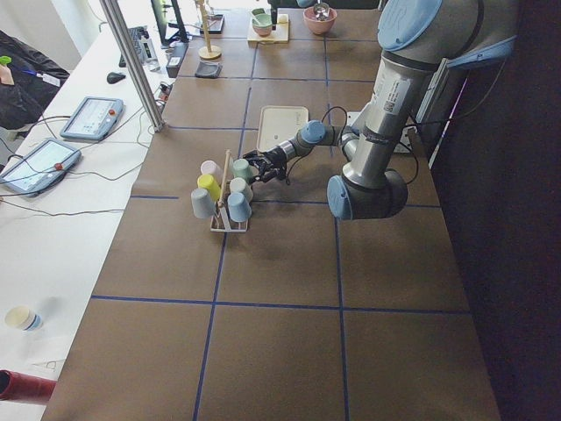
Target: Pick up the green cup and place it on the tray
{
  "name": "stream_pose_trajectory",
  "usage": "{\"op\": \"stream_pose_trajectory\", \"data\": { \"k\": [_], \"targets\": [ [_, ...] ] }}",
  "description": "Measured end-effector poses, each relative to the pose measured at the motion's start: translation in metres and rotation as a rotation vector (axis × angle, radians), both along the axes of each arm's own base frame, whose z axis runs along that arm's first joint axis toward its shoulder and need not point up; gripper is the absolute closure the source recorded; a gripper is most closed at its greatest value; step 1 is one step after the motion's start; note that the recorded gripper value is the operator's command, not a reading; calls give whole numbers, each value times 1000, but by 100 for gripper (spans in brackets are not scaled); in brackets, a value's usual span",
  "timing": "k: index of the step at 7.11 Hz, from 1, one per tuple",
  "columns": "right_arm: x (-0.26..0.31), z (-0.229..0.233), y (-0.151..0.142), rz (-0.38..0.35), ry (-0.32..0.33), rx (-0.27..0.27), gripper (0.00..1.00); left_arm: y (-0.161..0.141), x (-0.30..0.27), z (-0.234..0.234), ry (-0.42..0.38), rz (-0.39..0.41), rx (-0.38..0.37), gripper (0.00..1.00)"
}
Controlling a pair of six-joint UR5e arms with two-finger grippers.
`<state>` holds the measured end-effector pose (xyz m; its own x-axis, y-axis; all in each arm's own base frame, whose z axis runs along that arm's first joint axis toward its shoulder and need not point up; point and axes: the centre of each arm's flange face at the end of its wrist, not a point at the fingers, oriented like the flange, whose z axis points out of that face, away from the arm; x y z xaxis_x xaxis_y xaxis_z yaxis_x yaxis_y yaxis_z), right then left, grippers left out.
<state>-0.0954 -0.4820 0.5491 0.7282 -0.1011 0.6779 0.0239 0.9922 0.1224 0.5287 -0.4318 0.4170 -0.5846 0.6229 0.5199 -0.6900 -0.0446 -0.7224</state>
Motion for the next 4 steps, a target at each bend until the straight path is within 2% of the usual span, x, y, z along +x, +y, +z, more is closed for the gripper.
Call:
{"op": "stream_pose_trajectory", "data": {
  "k": [1,4],
  "targets": [
    [0,0,0,0,1,0,0,0,0,1,-1,0,0,3],
    [0,0,0,0,1,0,0,-3,-1,2,0,-6,0,24]
  ]
}}
